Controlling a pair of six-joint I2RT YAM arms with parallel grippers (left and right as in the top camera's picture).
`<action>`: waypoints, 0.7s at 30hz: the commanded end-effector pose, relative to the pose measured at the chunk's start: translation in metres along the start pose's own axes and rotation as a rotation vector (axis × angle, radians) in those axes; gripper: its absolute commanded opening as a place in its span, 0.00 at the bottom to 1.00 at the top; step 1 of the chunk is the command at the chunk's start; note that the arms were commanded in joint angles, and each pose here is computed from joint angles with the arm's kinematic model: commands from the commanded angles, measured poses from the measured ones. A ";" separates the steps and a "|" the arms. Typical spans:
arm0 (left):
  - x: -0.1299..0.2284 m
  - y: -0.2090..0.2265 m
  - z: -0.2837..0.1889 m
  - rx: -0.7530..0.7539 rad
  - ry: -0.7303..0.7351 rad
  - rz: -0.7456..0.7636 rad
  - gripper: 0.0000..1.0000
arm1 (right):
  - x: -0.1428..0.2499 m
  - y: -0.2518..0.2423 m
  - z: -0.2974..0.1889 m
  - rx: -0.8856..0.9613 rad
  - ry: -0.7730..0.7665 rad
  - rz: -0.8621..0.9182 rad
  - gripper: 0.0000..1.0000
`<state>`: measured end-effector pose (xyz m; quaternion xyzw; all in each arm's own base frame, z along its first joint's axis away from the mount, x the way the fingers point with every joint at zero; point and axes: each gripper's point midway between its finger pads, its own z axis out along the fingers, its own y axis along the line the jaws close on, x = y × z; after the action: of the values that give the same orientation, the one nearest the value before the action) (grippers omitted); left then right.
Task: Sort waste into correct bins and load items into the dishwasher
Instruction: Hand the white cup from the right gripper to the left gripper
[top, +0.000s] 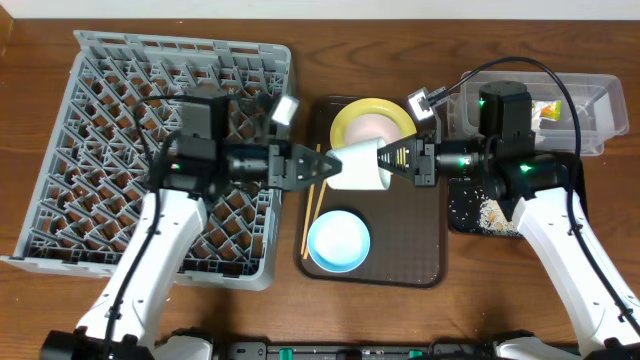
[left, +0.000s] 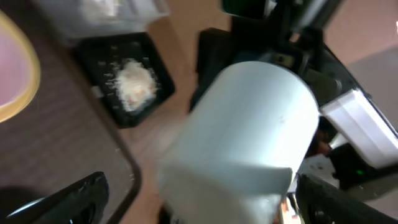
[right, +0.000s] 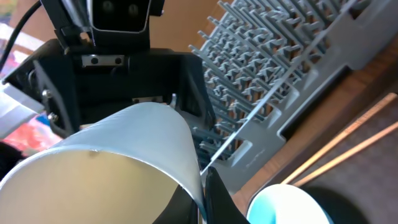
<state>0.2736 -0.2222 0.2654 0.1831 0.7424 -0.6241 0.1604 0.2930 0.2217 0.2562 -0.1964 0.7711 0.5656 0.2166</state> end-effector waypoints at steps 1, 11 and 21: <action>0.002 -0.022 0.013 0.069 0.047 -0.021 0.95 | -0.001 0.010 -0.002 -0.056 0.007 0.003 0.01; 0.007 -0.045 0.036 0.129 0.100 0.006 0.78 | -0.003 0.011 -0.002 -0.060 0.003 -0.011 0.01; 0.007 -0.045 0.036 0.128 0.100 0.005 0.73 | -0.005 0.011 -0.002 -0.061 -0.002 -0.019 0.01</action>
<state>0.2488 -0.2614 0.2884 0.2239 0.7100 -0.6571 0.1181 0.2860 0.2237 0.2679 -0.2121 0.7478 0.5934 0.2091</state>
